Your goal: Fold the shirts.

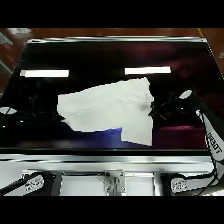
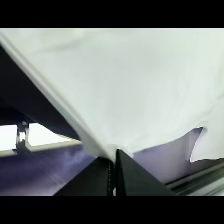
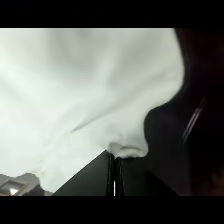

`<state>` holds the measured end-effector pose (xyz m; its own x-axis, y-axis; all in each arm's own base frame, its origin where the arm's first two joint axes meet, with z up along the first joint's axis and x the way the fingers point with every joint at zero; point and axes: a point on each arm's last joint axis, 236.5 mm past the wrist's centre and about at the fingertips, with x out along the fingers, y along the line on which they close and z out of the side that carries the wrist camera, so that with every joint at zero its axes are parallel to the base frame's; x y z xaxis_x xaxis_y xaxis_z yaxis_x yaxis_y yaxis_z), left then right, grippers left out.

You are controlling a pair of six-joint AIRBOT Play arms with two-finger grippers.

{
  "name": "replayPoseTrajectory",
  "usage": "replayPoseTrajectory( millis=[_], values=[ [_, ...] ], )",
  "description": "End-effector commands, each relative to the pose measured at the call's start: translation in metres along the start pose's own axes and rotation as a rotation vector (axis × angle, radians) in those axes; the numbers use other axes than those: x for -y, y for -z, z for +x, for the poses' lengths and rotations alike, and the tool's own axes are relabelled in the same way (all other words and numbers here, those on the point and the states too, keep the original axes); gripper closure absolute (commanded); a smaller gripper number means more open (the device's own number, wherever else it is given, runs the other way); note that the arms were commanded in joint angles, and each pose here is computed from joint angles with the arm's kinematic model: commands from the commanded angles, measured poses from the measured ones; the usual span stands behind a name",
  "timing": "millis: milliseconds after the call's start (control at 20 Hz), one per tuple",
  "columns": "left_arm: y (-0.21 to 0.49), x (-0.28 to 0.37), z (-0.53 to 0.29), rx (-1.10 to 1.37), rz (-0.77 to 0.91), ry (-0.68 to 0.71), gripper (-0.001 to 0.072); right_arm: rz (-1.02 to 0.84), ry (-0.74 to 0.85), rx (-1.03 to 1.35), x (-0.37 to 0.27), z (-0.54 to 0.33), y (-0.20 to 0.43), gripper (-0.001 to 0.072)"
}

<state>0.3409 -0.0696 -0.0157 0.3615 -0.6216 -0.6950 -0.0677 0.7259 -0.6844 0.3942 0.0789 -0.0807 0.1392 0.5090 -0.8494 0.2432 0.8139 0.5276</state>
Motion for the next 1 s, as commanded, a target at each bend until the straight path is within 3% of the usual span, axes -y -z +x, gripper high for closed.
replayPoseTrajectory(
  millis=[0, 200, 350, 450, 550, 750, 950],
  values=[
    [-0.062, 0.063, -0.066, 0.221, 0.222, -0.008, 0.0674, -0.332, -0.060, 0.255, -0.075, -0.090, -0.046, 0.0651],
    [-0.118, 0.237, -0.254, 0.757, 0.660, -0.025, 0.0673, -0.720, -0.074, 0.869, -0.213, -0.325, -0.053, 0.0649],
    [-0.065, 0.368, -0.410, 1.215, 0.925, -0.003, 0.0673, -0.875, -0.097, 1.347, -0.287, -0.501, 0.029, 0.0650],
    [-0.012, 0.416, -0.471, 1.403, 0.986, 0.057, 0.0673, -0.936, -0.066, 1.559, -0.304, -0.575, 0.098, 0.0650],
    [0.022, 0.429, -0.489, 1.440, 0.980, 0.078, 0.0673, -0.922, -0.015, 1.664, -0.297, -0.612, 0.151, 0.0650],
    [0.037, 0.376, -0.483, 1.361, 0.888, -0.217, 0.0672, -0.749, 0.181, 1.644, -0.234, -0.620, 0.208, 0.0650],
    [0.048, 0.344, -0.442, 1.143, 0.836, -0.274, 0.0672, -0.707, 0.219, 1.496, -0.208, -0.587, 0.233, 0.0650]
  ],
)
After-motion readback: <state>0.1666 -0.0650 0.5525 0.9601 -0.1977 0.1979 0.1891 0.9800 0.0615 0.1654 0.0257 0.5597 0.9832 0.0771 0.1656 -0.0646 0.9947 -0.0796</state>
